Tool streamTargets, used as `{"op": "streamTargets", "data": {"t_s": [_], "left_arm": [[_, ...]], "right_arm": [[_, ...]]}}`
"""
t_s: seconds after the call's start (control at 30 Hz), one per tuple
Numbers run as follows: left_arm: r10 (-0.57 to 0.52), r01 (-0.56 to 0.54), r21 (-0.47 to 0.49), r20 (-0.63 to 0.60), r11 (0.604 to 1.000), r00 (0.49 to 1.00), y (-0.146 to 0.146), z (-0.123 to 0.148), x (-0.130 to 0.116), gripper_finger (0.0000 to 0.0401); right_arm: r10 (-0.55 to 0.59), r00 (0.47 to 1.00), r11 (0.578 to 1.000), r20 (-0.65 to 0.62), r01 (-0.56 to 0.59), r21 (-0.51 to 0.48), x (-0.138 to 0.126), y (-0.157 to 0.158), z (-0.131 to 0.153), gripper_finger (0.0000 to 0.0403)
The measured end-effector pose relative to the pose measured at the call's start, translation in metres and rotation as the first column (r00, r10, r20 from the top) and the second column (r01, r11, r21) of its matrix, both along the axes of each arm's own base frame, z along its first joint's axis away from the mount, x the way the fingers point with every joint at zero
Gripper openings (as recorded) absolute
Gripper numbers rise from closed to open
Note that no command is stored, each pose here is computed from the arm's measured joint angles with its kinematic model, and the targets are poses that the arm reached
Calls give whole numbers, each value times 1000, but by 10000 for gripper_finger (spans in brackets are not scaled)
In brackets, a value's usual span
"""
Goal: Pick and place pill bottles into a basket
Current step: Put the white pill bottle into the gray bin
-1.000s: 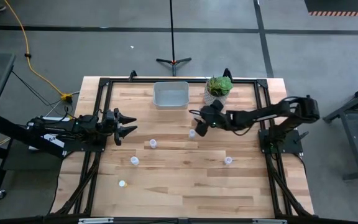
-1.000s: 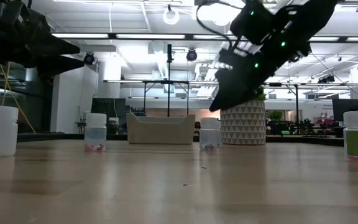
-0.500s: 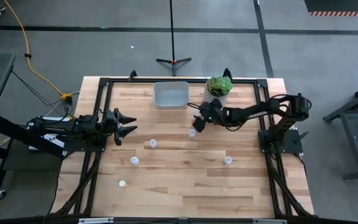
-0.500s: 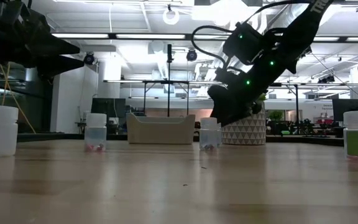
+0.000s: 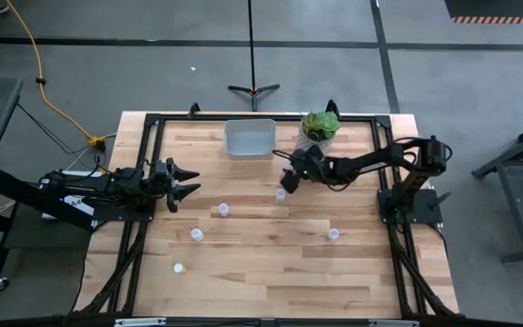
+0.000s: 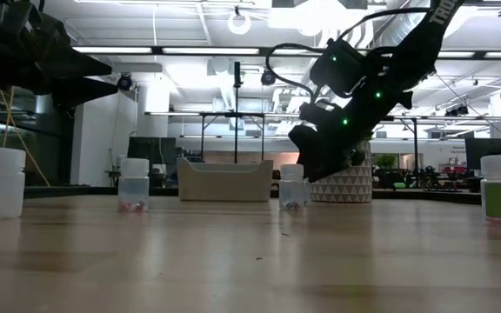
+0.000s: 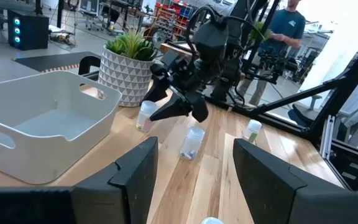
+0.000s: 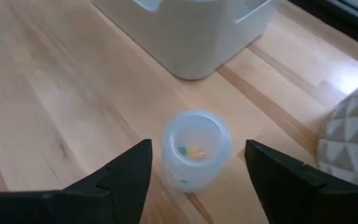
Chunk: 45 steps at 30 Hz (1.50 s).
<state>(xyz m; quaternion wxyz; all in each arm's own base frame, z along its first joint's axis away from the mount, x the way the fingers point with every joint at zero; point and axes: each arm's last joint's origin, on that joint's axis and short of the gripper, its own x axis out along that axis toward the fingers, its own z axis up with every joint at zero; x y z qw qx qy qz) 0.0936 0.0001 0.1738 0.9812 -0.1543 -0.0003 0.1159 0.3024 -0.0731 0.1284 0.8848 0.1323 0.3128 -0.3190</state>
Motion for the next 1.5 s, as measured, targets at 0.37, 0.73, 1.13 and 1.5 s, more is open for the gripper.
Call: {"op": "streamTargets", "data": {"t_s": [0.37,0.73,1.13,1.5], "left_arm": [[0,0,0,0,1000,1000,0,0,0,243],[0,0,0,0,1000,1000,0,0,0,243],[-1,1,0,0,1000,1000,0,0,0,243],[-1,1,0,0,1000,1000,0,0,0,243]], "right_arm": [[-25,999,1000,33,24,13,3,-1,-4,175],[-32,993,999,113,31,9,8,-1,1,135],[127,938,978,321,-63,-201,52,-10,69,130],[82,982,990,171,-60,-129,88,-63,58,142]]}}
